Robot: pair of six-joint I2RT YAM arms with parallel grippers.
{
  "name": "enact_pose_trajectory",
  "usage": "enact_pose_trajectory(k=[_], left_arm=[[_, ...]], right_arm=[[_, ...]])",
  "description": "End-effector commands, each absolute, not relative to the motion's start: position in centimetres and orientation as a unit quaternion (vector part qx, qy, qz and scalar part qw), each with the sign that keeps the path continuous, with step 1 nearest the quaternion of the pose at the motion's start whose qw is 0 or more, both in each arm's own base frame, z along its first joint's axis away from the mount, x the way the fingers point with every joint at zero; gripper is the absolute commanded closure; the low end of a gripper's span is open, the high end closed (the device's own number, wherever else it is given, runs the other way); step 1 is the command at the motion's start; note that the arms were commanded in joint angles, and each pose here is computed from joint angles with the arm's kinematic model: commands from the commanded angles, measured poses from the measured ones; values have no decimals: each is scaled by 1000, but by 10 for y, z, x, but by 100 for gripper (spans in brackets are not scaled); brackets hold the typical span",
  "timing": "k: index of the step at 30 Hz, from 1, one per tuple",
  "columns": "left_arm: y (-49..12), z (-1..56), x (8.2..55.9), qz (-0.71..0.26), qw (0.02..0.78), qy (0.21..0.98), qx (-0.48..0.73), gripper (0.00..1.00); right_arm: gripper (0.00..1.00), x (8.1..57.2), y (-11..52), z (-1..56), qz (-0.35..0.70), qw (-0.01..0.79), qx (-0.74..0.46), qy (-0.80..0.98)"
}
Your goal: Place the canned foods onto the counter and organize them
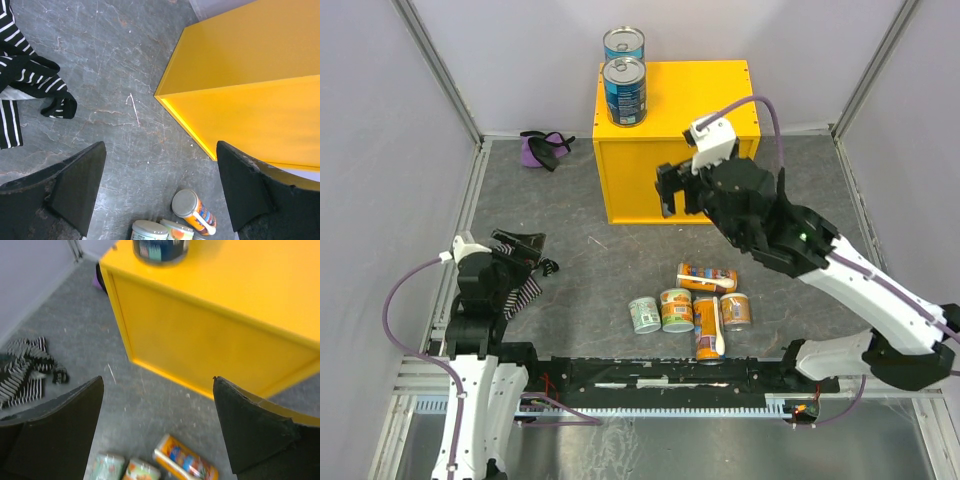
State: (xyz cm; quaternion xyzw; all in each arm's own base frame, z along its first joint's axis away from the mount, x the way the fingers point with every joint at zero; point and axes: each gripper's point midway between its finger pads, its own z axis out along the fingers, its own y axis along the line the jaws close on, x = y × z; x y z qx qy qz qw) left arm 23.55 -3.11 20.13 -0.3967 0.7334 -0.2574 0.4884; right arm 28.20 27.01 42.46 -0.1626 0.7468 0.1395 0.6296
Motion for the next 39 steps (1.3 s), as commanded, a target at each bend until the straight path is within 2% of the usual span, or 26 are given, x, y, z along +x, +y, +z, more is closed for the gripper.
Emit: enact_pose_trajectory(k=[1, 11, 21, 39], left_arm=[[-36, 209, 231, -283, 490, 719, -403, 4], [-38, 205, 222, -285, 484, 723, -402, 5], [-40, 209, 213, -299, 493, 713, -399, 5], [-49, 224, 225, -330, 493, 707, -386, 5]], right_arm=[[4, 256, 238, 376, 100, 579, -163, 793], [4, 210, 211, 280, 53, 446, -289, 846], [3, 205, 225, 197, 3, 331, -375, 866], [0, 217, 211, 136, -62, 251, -437, 862]])
